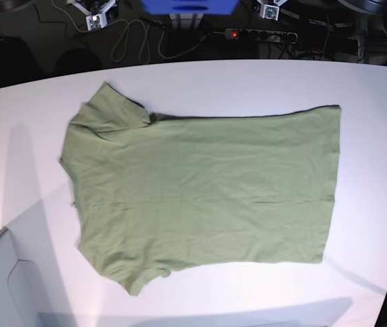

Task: Fold the T-shirt properly
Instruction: 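Lower both grippers toward the shoulder corners of the green T-shirt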

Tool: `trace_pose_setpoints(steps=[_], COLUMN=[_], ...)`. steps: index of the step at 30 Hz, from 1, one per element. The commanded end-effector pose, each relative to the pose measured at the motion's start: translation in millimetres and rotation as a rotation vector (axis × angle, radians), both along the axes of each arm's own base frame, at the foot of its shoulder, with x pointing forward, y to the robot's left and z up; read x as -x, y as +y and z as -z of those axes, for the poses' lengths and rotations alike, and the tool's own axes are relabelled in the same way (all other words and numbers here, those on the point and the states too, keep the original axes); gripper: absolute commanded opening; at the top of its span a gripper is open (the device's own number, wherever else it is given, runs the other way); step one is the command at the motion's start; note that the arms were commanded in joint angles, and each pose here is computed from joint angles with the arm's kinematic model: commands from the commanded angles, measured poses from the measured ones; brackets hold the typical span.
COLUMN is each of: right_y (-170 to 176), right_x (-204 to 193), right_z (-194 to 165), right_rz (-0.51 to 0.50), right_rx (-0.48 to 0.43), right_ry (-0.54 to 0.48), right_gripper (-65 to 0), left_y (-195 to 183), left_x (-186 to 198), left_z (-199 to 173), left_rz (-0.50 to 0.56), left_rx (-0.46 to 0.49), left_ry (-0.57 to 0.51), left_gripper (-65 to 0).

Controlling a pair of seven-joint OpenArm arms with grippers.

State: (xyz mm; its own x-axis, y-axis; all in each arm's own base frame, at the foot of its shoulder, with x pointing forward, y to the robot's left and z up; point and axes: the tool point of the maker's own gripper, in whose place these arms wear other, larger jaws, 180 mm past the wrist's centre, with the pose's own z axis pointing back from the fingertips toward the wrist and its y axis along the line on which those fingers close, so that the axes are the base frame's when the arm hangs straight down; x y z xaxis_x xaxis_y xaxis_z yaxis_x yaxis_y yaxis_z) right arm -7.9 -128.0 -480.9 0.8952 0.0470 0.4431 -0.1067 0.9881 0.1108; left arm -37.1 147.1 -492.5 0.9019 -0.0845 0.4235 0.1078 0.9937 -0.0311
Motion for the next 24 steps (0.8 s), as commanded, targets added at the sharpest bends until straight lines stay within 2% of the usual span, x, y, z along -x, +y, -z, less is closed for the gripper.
trace_pose_setpoints(steps=[1,9,11,14,17,19,22,24], right_y=[-0.2,10.0,15.4,19.3,19.3,24.8,27.8,32.0], right_x=[-4.0,-62.5,-78.9,-96.6,-111.1,-118.9,-129.1,-136.5], right_z=[-14.9,-103.5,-124.6,-140.4,-140.2,-141.2,-143.5,-146.1], right_rz=[-0.016,-0.115,-0.124,-0.133,-0.134,-0.129,-0.137,-0.143], right_rx=[-0.003,-0.023,-0.033,-0.033,-0.028,-0.040,-0.044,-0.053], right_ry=[-0.035,-0.282,-0.346,-0.390,-0.413,-0.424,-0.448,-0.471], right_gripper=[-64.9,-64.6,-64.4,-63.2,-55.9,-48.4,-38.2,-34.9], left_y=[3.1,24.7,32.9,44.8,59.5,65.9,78.2,85.8], left_x=[-2.8,-67.6,-84.6,-104.6,-118.9,-132.7,-147.9,-158.5], left_z=[-15.0,-101.6,-123.0,-146.1,-158.4,-164.9,-170.5,-169.5], left_rz=[0.008,-0.003,-0.040,-0.122,-0.177,-0.194,-0.218,-0.233], left_rx=[-0.006,-0.070,-0.068,-0.023,0.013,0.044,0.058,0.056], left_ry=[-0.036,-0.285,-0.352,-0.430,-0.478,-0.517,-0.559,-0.586], left_gripper=[-64.9,-64.5,-64.2,-57.0,-44.5,-37.3,-35.9,-35.9])
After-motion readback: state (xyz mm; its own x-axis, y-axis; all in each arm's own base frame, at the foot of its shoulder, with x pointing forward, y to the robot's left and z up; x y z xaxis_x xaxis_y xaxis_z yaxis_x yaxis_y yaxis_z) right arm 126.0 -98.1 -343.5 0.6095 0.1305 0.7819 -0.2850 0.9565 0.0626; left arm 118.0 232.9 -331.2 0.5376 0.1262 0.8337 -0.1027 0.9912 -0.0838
